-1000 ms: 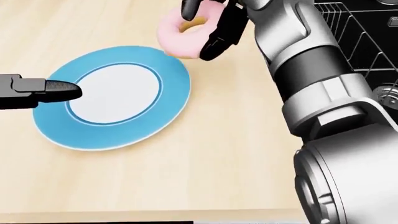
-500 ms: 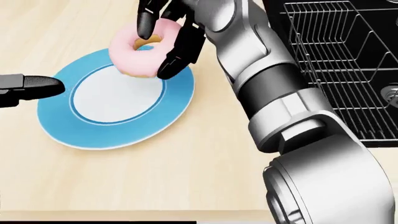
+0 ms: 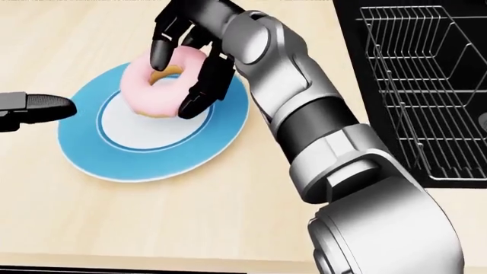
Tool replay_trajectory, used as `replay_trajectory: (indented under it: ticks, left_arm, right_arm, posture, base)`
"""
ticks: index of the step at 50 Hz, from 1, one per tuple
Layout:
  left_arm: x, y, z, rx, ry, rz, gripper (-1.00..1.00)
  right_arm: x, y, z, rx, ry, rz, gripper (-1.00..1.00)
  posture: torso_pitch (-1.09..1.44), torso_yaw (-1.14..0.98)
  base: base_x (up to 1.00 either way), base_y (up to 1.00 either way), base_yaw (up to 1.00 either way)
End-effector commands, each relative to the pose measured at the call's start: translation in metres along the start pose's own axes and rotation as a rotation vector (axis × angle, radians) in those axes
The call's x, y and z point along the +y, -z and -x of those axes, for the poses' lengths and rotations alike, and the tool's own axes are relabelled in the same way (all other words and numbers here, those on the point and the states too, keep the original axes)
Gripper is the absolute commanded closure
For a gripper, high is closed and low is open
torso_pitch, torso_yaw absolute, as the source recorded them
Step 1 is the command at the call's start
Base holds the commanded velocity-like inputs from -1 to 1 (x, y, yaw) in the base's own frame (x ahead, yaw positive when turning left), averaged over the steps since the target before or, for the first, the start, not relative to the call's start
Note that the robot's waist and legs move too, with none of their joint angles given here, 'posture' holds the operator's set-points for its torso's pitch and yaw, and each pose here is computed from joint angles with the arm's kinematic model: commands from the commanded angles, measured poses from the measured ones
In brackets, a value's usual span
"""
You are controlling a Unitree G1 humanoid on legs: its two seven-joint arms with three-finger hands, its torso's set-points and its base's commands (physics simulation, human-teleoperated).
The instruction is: Place the pastries on the plates.
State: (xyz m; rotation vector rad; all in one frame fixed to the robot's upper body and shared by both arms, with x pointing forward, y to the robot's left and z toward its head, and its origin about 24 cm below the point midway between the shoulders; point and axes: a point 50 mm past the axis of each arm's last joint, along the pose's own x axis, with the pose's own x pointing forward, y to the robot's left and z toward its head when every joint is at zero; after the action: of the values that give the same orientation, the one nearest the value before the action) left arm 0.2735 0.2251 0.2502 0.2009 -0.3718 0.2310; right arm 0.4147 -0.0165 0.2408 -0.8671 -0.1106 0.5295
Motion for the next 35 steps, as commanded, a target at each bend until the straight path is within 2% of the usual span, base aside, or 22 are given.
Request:
replay_trajectory:
  ticks: [1,4,7,10,14,15,27,35]
  left_arm:
    - [0.003,-0.015,0.0,-0.081,-0.017,-0.007,-1.0]
    - [0.004,-0.016,0.001,-0.083,-0.017,-0.005,-1.0]
    - [0.004,-0.015,0.001,-0.081,-0.019,-0.004,-1.0]
    - [0.004,-0.015,0.001,-0.082,-0.019,-0.003,-1.0]
    - [0.004,-0.015,0.002,-0.082,-0.02,-0.002,-1.0]
    - [0.004,-0.014,0.002,-0.081,-0.02,-0.003,-1.0]
    - [0.004,-0.014,0.002,-0.081,-0.021,0.001,-1.0]
    - [0.002,-0.016,-0.001,-0.084,-0.016,-0.005,-1.0]
  right_arm:
    - [-0.017,-0.023,0.004,-0.082,0.061,0.026,0.42]
    - [-0.016,-0.021,0.003,-0.077,0.057,0.029,0.32]
    - [-0.016,-0.021,0.003,-0.076,0.054,0.026,-0.05]
    - [-0.015,-0.02,0.003,-0.076,0.051,0.028,-0.25]
    - [-0.015,-0.019,0.003,-0.076,0.052,0.027,-0.8]
    - [-0.015,-0.02,0.003,-0.077,0.049,0.026,-1.0]
    - [-0.019,-0.023,0.004,-0.087,0.057,0.019,-1.0]
    - [-0.043,-0.039,0.012,-0.122,0.116,-0.002,-1.0]
  posture:
    - [0.0,0.15]
    - [0.0,0.15]
    - [0.0,0.15]
    - [0.0,0.15]
    - [0.0,0.15]
    - [0.0,0.15]
    - [0.0,0.15]
    - [0.0,0.15]
  base:
    - [0.0,0.0,0.0]
    - [0.0,0.0,0.0]
    - [0.0,0.0,0.0]
    - [0.0,0.0,0.0]
    - [0.0,0.0,0.0]
    - [0.0,0.0,0.0]
    - [0.0,0.0,0.0]
    - [0.0,0.0,0.0]
